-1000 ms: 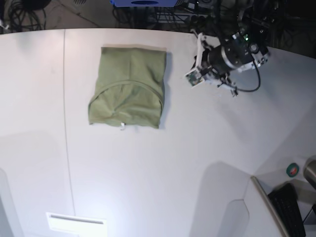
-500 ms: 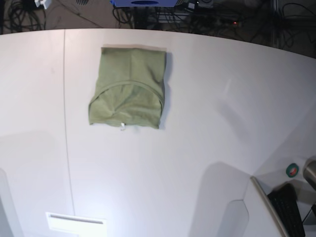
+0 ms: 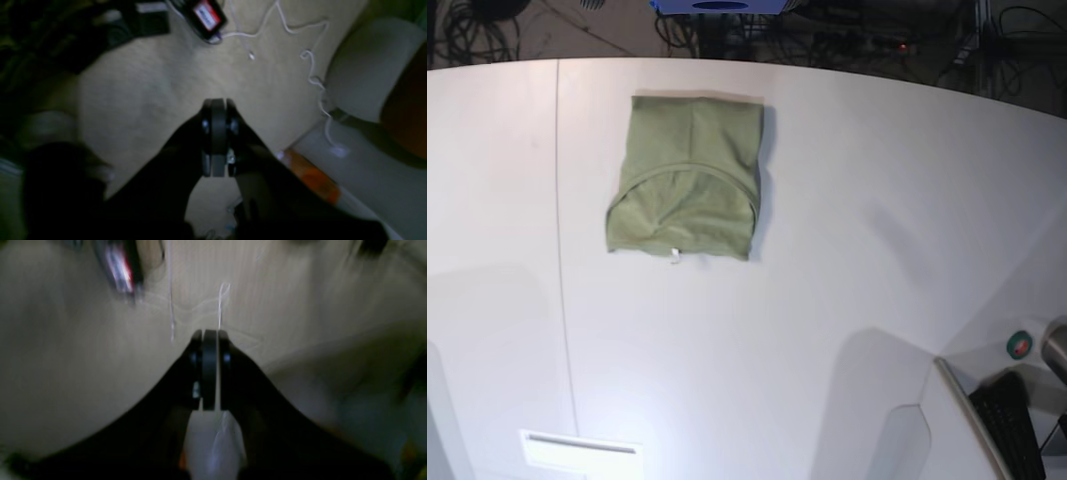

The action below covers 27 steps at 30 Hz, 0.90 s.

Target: Layout the t-shirt on the table in an organized manner, then fold the t-shirt properly

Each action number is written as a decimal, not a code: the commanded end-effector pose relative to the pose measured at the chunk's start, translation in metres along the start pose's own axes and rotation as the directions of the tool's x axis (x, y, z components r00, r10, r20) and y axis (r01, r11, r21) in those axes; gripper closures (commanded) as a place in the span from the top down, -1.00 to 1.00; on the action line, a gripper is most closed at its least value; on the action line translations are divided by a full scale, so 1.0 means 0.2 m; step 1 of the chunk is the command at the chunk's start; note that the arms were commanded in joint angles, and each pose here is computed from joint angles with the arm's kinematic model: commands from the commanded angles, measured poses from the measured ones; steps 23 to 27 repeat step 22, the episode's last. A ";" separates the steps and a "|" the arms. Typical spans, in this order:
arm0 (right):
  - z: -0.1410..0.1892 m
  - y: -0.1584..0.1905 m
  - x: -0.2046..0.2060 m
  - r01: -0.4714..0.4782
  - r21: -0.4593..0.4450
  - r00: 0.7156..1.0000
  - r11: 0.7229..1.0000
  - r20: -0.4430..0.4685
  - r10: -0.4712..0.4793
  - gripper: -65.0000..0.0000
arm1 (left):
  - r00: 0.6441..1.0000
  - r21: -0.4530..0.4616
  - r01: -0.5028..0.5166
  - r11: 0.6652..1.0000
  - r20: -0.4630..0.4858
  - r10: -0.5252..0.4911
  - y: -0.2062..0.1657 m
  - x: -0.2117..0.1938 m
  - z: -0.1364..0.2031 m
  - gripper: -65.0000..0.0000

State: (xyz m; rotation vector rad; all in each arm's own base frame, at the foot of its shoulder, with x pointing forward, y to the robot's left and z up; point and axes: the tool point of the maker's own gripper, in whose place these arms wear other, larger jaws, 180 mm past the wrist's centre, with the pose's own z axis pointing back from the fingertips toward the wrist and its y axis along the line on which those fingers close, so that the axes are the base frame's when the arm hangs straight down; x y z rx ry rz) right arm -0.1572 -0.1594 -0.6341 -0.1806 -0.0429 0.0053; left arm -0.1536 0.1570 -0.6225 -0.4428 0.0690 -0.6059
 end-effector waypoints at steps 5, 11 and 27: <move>-0.01 0.04 0.01 0.008 0.018 1.000 1.000 -0.022 -0.008 -1.00 | 0.999 -0.006 0.001 1.000 -0.040 -0.001 0.00 -0.04 0.01 -1.00; -0.04 -0.02 0.09 0.019 0.016 1.000 1.000 -0.008 -0.018 -1.00 | 0.999 0.008 0.033 0.999 0.013 -0.033 0.03 0.08 -0.01 -1.00; -0.06 0.02 0.23 0.024 0.039 0.998 0.999 0.052 -0.026 -1.00 | 0.987 0.276 0.134 0.952 0.052 -0.155 0.34 0.28 0.01 -1.00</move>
